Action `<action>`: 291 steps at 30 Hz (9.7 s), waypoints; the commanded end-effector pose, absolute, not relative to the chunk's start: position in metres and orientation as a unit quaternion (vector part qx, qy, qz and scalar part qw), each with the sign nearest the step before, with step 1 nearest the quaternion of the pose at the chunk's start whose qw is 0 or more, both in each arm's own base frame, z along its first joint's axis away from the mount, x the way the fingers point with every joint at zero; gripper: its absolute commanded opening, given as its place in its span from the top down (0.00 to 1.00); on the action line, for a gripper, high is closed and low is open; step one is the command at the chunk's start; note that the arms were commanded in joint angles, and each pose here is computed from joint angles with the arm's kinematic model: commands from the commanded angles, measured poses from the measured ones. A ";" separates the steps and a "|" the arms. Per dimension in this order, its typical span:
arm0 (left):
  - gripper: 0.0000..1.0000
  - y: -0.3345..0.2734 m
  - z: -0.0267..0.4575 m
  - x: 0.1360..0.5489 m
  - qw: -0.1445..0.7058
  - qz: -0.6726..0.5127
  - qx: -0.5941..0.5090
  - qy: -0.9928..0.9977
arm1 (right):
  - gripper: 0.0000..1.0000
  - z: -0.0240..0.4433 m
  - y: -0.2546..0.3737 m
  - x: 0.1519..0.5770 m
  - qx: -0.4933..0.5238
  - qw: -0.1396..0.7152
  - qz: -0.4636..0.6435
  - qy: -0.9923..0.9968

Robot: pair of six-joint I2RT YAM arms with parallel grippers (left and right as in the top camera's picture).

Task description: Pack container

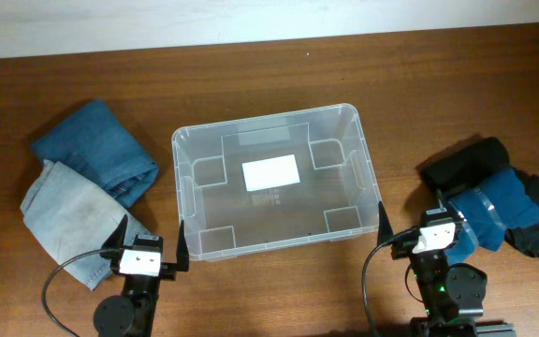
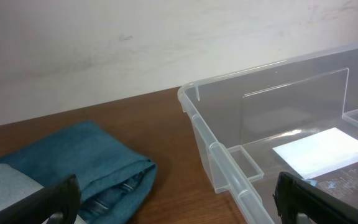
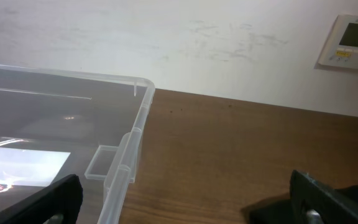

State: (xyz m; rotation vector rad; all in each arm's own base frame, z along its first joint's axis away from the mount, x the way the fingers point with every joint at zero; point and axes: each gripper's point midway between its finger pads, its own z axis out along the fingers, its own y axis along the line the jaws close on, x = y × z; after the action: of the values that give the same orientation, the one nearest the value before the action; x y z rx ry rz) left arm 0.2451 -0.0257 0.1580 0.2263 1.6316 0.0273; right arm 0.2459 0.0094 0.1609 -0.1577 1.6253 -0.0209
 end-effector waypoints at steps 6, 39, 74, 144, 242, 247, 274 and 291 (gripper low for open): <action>0.00 -0.023 0.156 0.245 0.677 0.014 0.093 0.730 | 0.02 0.159 0.010 0.246 -0.069 0.683 -0.008 0.727; 0.00 -0.023 0.156 0.245 0.677 0.014 0.093 0.730 | 0.02 0.159 0.010 0.246 -0.069 0.683 -0.008 0.727; 0.00 -0.023 0.156 0.245 0.677 0.014 0.093 0.730 | 0.01 0.250 -0.061 0.199 0.171 0.381 -0.091 0.904; 0.00 -0.023 0.156 0.245 0.677 0.014 0.093 0.730 | 0.92 0.293 0.098 0.287 0.016 0.401 0.347 0.848; 0.00 -0.023 0.156 0.245 0.677 0.014 0.093 0.730 | 0.96 0.248 0.079 0.285 -0.064 0.369 0.268 0.887; 0.00 -0.023 0.156 0.245 0.677 0.014 0.093 0.730 | 0.96 0.183 0.143 0.279 -0.218 0.265 0.229 0.911; 0.00 -0.023 0.156 0.245 0.677 0.014 0.093 0.730 | 0.02 0.285 0.073 0.339 -0.054 0.344 0.047 0.936; 0.00 -0.023 0.156 0.245 0.677 0.014 0.093 0.730 | 0.02 0.157 -0.244 0.234 0.523 0.232 -0.003 0.820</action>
State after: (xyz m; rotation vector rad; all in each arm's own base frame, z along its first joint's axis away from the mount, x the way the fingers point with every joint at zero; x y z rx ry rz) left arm 0.2451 -0.0251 0.1577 0.2239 1.6332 0.0301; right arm 0.2443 -0.2333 0.1927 1.3010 2.2610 -0.1463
